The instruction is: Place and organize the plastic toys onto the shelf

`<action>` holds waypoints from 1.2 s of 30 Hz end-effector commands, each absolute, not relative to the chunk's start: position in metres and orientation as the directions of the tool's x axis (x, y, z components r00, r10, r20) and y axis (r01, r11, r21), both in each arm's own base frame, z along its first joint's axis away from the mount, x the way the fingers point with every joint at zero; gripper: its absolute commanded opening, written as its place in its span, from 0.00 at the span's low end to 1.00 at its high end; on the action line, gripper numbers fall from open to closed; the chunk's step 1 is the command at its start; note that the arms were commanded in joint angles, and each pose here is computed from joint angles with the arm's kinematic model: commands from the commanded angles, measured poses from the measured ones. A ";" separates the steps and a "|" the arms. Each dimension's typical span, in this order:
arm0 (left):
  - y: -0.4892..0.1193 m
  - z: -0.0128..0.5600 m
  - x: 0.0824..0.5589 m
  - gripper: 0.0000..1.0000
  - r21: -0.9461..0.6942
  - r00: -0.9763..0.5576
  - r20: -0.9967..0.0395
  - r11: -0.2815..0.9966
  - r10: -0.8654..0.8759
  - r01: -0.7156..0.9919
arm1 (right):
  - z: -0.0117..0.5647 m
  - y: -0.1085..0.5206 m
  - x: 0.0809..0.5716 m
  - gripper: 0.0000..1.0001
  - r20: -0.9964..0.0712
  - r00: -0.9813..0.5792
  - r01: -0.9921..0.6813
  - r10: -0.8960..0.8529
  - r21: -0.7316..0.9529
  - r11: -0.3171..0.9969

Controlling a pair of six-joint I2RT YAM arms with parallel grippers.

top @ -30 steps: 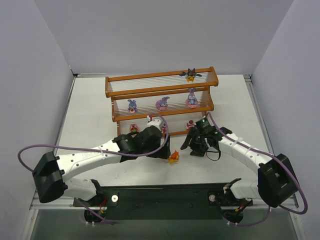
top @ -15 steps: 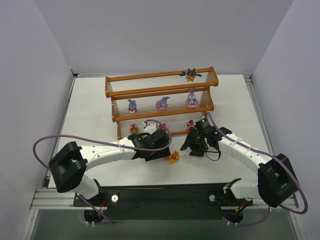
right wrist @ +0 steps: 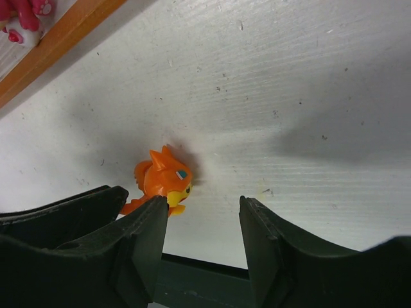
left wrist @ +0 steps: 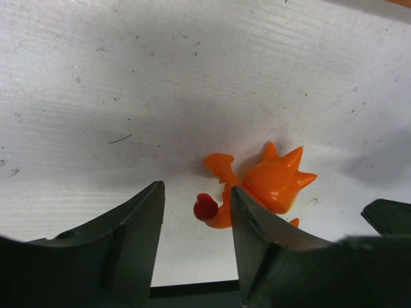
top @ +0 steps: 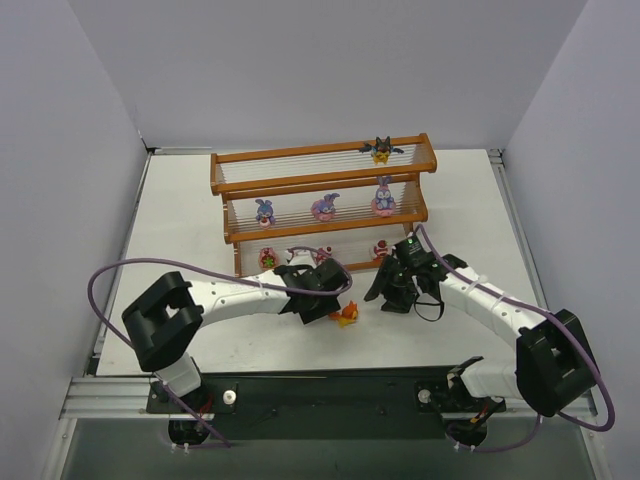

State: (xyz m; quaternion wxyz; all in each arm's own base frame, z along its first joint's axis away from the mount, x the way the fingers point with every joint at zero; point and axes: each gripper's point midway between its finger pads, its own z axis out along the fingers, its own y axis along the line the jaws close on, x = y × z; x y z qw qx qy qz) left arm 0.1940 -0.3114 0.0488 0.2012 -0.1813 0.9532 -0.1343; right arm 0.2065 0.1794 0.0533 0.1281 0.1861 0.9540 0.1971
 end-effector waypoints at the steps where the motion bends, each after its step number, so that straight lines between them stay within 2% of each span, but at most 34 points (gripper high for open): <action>1: -0.325 0.057 0.208 0.50 -0.379 -0.800 -0.310 0.839 -0.513 -0.390 | 0.055 0.174 0.196 0.48 -0.146 -0.908 0.303 0.393 0.420 0.856; 4: -0.328 0.054 0.210 0.34 -0.382 -0.802 -0.309 0.839 -0.511 -0.387 | 0.056 0.174 0.194 0.48 -0.149 -0.910 0.296 0.387 0.423 0.857; 6: -0.329 0.052 0.209 0.19 -0.381 -0.806 -0.306 0.841 -0.507 -0.384 | 0.060 0.172 0.192 0.48 -0.161 -0.915 0.274 0.370 0.425 0.862; 7: -0.329 0.052 0.209 0.05 -0.381 -0.812 -0.309 0.847 -0.495 -0.371 | 0.062 0.173 0.192 0.48 -0.166 -0.917 0.265 0.363 0.430 0.863; 8: -0.328 0.051 0.208 0.00 -0.382 -0.815 -0.308 0.848 -0.491 -0.367 | 0.066 0.173 0.192 0.49 -0.182 -0.920 0.240 0.347 0.438 0.866; 15: -0.332 0.075 0.208 0.00 -0.490 -0.839 -0.307 0.831 -0.449 -0.266 | 0.111 0.181 0.194 0.50 -0.293 -0.926 0.063 0.240 0.506 0.861; 19: -0.328 0.138 0.211 0.00 -0.628 -0.825 -0.369 0.769 -0.429 -0.119 | 0.163 0.194 0.198 0.58 -0.420 -0.888 -0.096 0.190 0.572 0.815; 21: -0.316 0.156 0.213 0.00 -0.665 -0.814 -0.371 0.740 -0.446 -0.102 | 0.184 0.199 0.200 0.61 -0.476 -0.863 -0.162 0.171 0.580 0.798; 28: -0.288 0.274 0.197 0.00 -0.887 -0.789 -0.367 0.442 -0.492 0.136 | 0.306 0.242 0.206 0.70 -0.681 -0.710 -0.470 0.177 0.646 0.601; 32: -0.270 0.315 0.187 0.00 -0.893 -0.761 -0.403 0.399 -0.508 0.207 | 0.385 0.273 0.198 0.71 -0.789 -0.577 -0.652 0.208 0.599 0.465; 36: -0.258 0.350 0.180 0.00 -0.907 -0.738 -0.409 0.332 -0.538 0.260 | 0.412 0.293 0.196 0.71 -0.812 -0.544 -0.708 0.214 0.580 0.403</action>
